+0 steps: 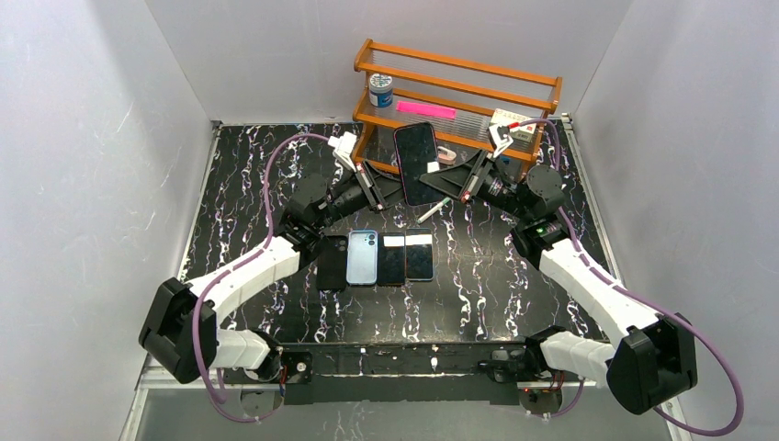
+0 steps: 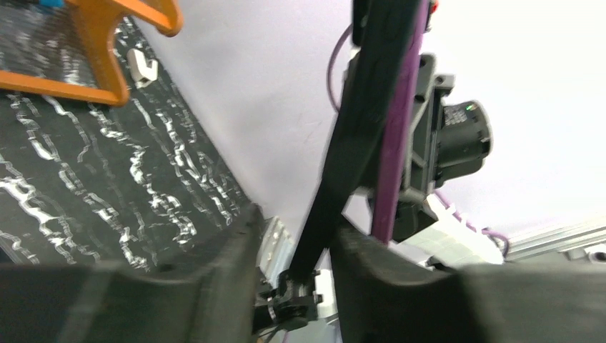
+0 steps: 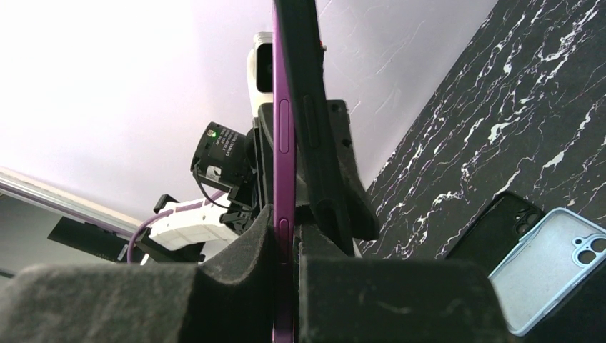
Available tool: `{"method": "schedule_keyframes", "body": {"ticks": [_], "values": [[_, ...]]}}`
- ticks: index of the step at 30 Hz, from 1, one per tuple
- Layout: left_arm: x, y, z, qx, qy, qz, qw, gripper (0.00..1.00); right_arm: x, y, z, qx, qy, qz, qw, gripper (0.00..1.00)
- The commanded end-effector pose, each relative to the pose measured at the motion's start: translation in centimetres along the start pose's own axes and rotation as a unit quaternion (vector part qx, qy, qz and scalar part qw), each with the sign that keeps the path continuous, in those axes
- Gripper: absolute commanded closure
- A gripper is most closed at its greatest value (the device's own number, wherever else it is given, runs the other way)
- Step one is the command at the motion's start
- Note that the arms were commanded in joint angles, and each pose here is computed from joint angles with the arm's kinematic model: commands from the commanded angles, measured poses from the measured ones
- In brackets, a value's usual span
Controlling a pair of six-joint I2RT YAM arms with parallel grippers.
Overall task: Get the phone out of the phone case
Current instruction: Remove the phone case from the phone, then place the phone case at the center of the board, then place the phone at the center of the board.
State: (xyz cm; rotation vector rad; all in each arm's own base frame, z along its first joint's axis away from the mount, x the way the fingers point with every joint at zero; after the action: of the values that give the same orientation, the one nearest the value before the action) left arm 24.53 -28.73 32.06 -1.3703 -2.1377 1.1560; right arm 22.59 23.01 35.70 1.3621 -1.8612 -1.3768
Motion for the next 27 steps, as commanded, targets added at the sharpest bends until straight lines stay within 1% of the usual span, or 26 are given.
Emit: {"method": "schedule_keyframes", "body": {"ticks": [1, 2, 5, 7, 12, 14, 17, 18, 21, 27], "values": [[-0.5, -1.9, -1.9, -0.035, -0.031, 0.032, 0.998, 0.97, 0.6, 2.9, 0.5, 0.039, 0.02, -0.058, 0.997, 0.99], [-0.4, -1.5, -1.8, -0.038, -0.03, 0.023, 0.999, 1.0, 0.6, 2.7, 0.6, 0.04, 0.023, -0.055, 0.997, 0.99], [0.4, 0.5, -1.7, -0.046, -0.03, -0.026, 0.998, 1.0, 1.0, 1.8, 1.0, 0.046, 0.025, -0.029, 0.998, 0.99], [1.5, 2.3, -1.9, -0.052, -0.03, -0.078, 0.995, 1.0, 1.3, 1.1, 1.3, 0.051, 0.028, -0.012, 0.998, 0.99], [5.5, 6.4, -3.0, -0.053, -0.021, -0.194, 0.979, 1.0, 2.2, -0.9, 2.4, 0.064, 0.043, 0.027, 0.997, 0.99], [7.4, 7.9, -3.2, -0.051, -0.01, -0.24, 0.969, 1.0, 2.7, -1.8, 2.7, 0.07, 0.049, 0.048, 0.995, 0.99], [10.8, 10.2, -2.3, -0.045, 0.042, -0.333, 0.941, 1.0, 3.5, -3.6, 3.1, 0.082, 0.047, 0.098, 0.991, 0.99], [11.8, 10.7, -2.1, -0.053, 0.062, -0.357, 0.93, 1.0, 3.8, -4.4, 3.0, 0.089, 0.038, 0.12, 0.988, 0.99], [14.8, 12.1, -1.1, -0.05, 0.122, -0.435, 0.891, 1.0, 5.3, -7.1, 3.1, 0.1, 0.023, 0.19, 0.976, 0.99], [18.7, 13.8, 0.4, -0.024, 0.227, -0.52, 0.823, 1.0, 8.0, -12.0, 3.4, 0.11, -0.003, 0.3, 0.948, 0.99]]}}
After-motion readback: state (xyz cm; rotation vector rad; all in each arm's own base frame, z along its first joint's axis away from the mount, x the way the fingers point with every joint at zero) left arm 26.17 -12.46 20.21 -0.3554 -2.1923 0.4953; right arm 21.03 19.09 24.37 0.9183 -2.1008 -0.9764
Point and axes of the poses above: each gripper's point midway between its finger pads, its own x axis back along the fingers, its own y axis along the line the jaws close on, z = x × y, the point moved 5 cm from there along x, back along the fingers, and after that the axes turned 6 degrees about -x, right-handed, at the moved point
